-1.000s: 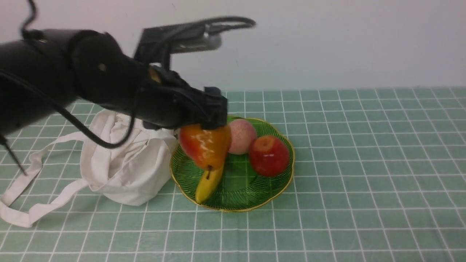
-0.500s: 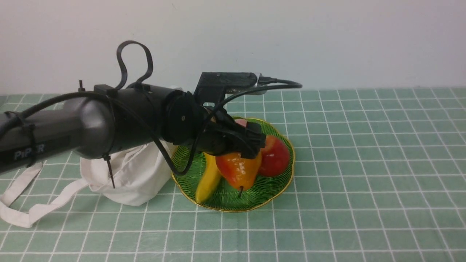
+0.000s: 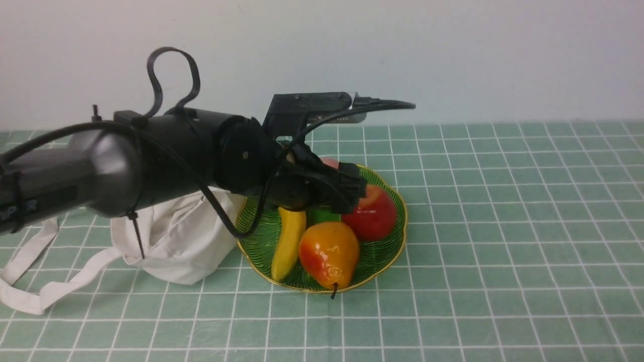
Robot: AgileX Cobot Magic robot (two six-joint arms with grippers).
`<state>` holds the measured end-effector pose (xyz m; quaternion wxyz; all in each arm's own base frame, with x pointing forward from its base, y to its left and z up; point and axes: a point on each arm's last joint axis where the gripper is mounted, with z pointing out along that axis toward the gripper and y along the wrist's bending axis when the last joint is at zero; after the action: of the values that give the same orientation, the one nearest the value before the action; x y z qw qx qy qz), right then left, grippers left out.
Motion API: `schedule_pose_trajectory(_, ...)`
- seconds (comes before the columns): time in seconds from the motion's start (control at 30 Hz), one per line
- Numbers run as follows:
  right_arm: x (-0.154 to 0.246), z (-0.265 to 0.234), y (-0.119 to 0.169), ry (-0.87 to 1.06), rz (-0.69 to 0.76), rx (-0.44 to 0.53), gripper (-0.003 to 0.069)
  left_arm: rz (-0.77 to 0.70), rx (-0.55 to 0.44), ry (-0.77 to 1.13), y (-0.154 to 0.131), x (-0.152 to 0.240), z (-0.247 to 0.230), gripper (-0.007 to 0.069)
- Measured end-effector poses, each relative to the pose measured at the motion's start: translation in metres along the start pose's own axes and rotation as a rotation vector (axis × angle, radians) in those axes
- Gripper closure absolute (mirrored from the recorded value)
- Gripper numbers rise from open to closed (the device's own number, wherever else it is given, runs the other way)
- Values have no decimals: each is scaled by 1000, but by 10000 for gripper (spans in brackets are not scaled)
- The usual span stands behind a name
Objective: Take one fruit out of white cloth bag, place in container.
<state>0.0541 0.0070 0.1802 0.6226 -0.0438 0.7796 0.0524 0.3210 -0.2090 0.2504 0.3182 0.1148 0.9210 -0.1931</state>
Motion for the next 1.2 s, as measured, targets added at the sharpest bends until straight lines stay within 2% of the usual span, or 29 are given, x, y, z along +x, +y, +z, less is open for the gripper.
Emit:
schedule_pose_trajectory(0.03,0,0,0,0,0,0,674,2,1,10,-1,0,-6,88)
schedule_pose_trajectory(0.07,0,0,0,0,0,0,674,12,2,15,-3,-2,-18,181)
schedule_pose_trajectory(0.13,0,0,0,0,0,0,674,26,4,9,-5,-4,-32,273)
schedule_pose_trajectory(0.17,0,0,0,0,0,0,674,65,-2,2,-6,-6,-54,407)
schedule_pose_trajectory(0.2,0,0,0,0,0,0,674,84,-6,-8,-7,-7,-65,473)
schedule_pose_trajectory(0.23,0,0,0,0,0,0,674,95,-6,-23,-8,-8,-75,502)
schedule_pose_trajectory(0.27,0,0,0,0,0,0,674,139,-18,-58,-9,-10,-103,577)
schedule_pose_trajectory(0.3,0,0,0,0,0,0,674,164,-31,-75,-9,-11,-118,601)
schedule_pose_trajectory(0.33,0,0,0,0,0,0,674,169,-34,-81,-8,-9,-124,604)
schedule_pose_trajectory(0.43,0,0,0,0,0,0,674,250,-98,-156,-3,0,-193,631)
schedule_pose_trajectory(0.47,0,0,0,0,0,0,674,257,-104,-172,-2,2,-204,633)
schedule_pose_trajectory(0.63,0,0,0,0,0,0,674,300,-175,-207,20,59,-255,633)
schedule_pose_trajectory(0.73,0,0,0,0,0,0,674,290,-147,-254,38,112,-257,633)
schedule_pose_trajectory(0.83,0,0,0,0,0,0,674,272,-122,-313,45,135,-255,633)
schedule_pose_trajectory(0.97,0,0,0,0,0,0,674,242,-43,-505,60,181,-243,633)
schedule_pose_trajectory(1.2,0,0,0,0,0,0,674,240,5,-623,71,216,-229,633)
